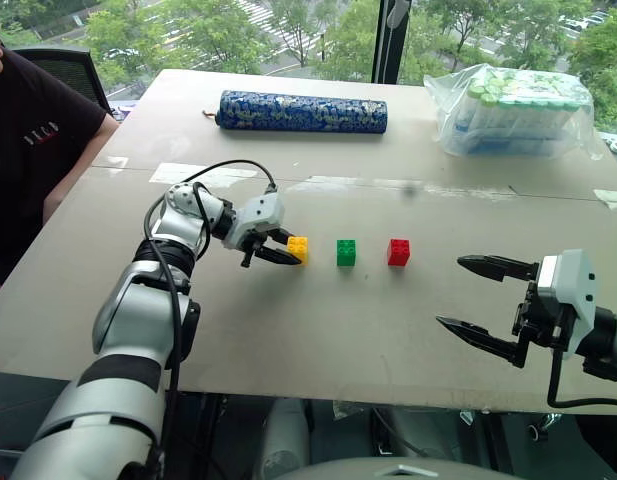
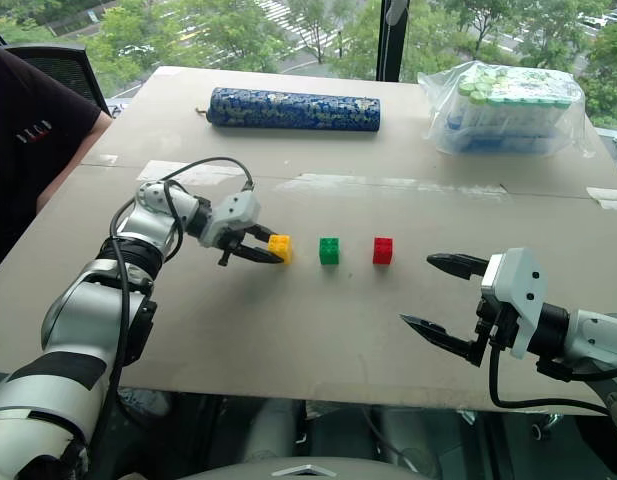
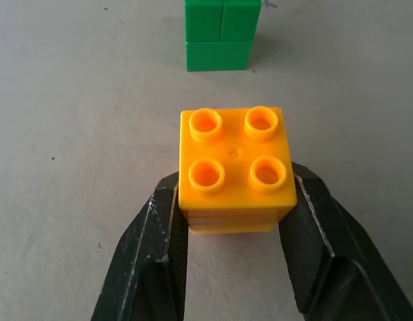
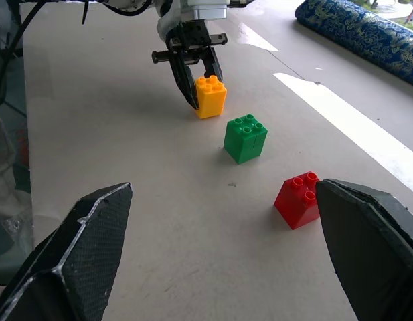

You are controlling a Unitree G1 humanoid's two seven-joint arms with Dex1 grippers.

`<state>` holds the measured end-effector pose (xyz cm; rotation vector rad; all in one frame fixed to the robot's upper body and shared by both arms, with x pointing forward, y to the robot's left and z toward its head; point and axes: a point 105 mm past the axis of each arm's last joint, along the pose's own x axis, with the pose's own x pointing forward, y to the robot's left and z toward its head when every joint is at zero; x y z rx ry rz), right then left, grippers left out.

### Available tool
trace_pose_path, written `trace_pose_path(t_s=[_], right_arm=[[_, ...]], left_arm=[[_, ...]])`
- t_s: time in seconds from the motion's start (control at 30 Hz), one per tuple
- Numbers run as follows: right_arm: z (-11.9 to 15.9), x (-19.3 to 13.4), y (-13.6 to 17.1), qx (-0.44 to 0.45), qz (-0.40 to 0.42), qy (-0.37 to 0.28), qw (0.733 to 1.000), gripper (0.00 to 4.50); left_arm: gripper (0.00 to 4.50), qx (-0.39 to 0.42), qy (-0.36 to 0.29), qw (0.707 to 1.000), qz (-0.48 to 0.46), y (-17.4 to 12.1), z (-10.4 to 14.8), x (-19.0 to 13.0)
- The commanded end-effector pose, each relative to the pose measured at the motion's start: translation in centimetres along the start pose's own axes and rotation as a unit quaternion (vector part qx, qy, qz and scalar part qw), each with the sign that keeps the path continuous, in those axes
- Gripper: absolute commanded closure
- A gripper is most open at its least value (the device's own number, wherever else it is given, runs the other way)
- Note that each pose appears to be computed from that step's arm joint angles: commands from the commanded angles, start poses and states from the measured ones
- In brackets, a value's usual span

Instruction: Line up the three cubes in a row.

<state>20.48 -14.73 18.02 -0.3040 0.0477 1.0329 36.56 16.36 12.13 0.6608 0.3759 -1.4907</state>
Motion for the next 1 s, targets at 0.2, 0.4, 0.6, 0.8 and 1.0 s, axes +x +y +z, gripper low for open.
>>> trace_pose_path(t_s=[0.2,0.4,0.6,0.8,1.0], right_arm=[[1.2,-0.2,0.2,-0.028,-0.007,-0.013,1.0,0.0],[0.7,-0.7,0.4,-0.016,-0.013,-0.006,1.0,0.0],[-2.2,-3.3,-0.6,0.028,-0.096,0.014,0.995,0.0],[-5.4,-6.6,-1.8,0.034,-0.167,0.052,0.984,0.0],[-7.5,-9.1,-2.2,0.047,-0.178,0.088,0.979,0.0]], left_arm=[[1.57,0.03,-0.007,0.999,0.01,0.7,1.2,-0.3],[0.26,0.02,-0.05,0.997,0.059,1.2,1.8,-2.3],[0.26,-0.05,-0.127,0.979,0.149,-3.7,0.8,-6.9],[0.26,-0.17,-0.16,0.932,0.278,-10.4,0.3,-7.3],[0.26,-0.251,-0.149,0.902,0.317,-14.6,-1.9,-6.0]])
